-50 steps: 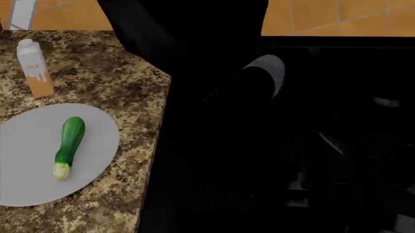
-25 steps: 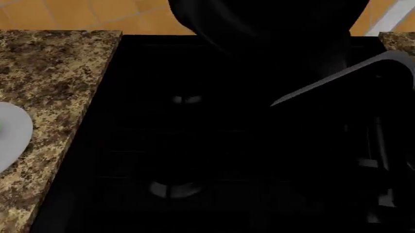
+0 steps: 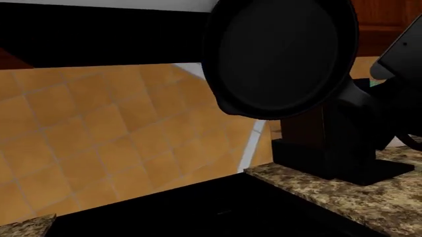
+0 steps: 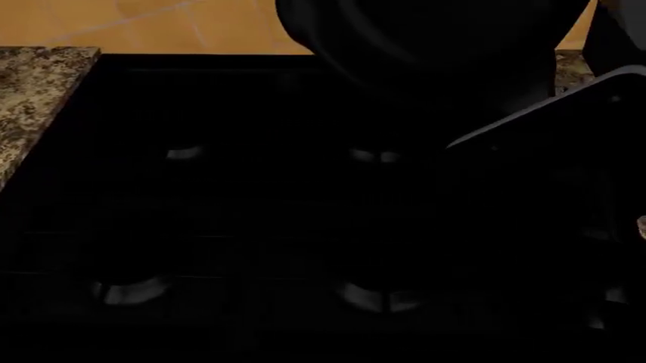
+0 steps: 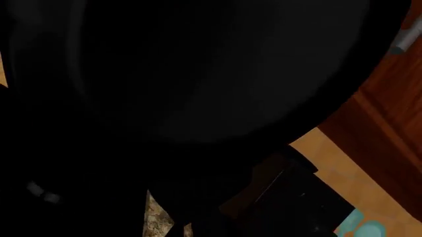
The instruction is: Pick up the pan and dump the vegetables in it onto the plate. Then return the pan to the stove.
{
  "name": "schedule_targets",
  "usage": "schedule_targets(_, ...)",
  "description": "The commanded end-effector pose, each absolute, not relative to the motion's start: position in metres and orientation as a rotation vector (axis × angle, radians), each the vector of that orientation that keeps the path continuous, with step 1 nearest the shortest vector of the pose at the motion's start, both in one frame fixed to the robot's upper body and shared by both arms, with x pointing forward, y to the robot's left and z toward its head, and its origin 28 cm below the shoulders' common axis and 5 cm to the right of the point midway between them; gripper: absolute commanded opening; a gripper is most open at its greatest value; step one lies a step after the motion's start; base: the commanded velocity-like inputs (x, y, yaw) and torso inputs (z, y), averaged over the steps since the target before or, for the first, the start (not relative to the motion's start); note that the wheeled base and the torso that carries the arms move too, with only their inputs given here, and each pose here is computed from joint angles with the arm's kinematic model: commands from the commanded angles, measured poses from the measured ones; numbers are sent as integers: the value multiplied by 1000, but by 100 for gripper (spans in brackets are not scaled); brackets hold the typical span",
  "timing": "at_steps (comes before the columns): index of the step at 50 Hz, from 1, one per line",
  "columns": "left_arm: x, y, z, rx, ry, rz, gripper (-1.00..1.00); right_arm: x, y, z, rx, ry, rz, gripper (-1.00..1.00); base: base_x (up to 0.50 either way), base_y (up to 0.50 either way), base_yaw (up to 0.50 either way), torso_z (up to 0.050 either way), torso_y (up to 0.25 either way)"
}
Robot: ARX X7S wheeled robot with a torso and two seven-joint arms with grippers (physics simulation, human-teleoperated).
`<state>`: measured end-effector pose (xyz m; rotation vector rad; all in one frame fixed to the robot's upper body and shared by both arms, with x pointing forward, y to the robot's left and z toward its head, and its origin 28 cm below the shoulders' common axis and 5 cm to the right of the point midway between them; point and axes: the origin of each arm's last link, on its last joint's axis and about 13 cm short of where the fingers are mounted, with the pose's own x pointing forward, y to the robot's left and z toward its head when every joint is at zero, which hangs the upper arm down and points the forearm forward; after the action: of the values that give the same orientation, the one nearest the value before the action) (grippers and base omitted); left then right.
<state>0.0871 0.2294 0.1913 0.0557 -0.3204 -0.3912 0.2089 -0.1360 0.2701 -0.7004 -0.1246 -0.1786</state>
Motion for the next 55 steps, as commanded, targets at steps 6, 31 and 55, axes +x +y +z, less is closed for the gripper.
schedule_targets(6, 86, 227, 193, 0, -316, -466, 100, 222, -132, 273, -608, -155, -143, -100, 0, -500, 0, 0, 2)
schedule_targets(31, 89, 229, 190, -1, -328, -443, 100, 206, -147, 293, -325, 149, 119, -100, 0, 0, 0, 1, 2)
schedule_targets(55, 90, 229, 190, -6, -336, -452, 100, 225, -148, 330, -37, 467, 363, -100, 0, 0, 0, 0, 2)
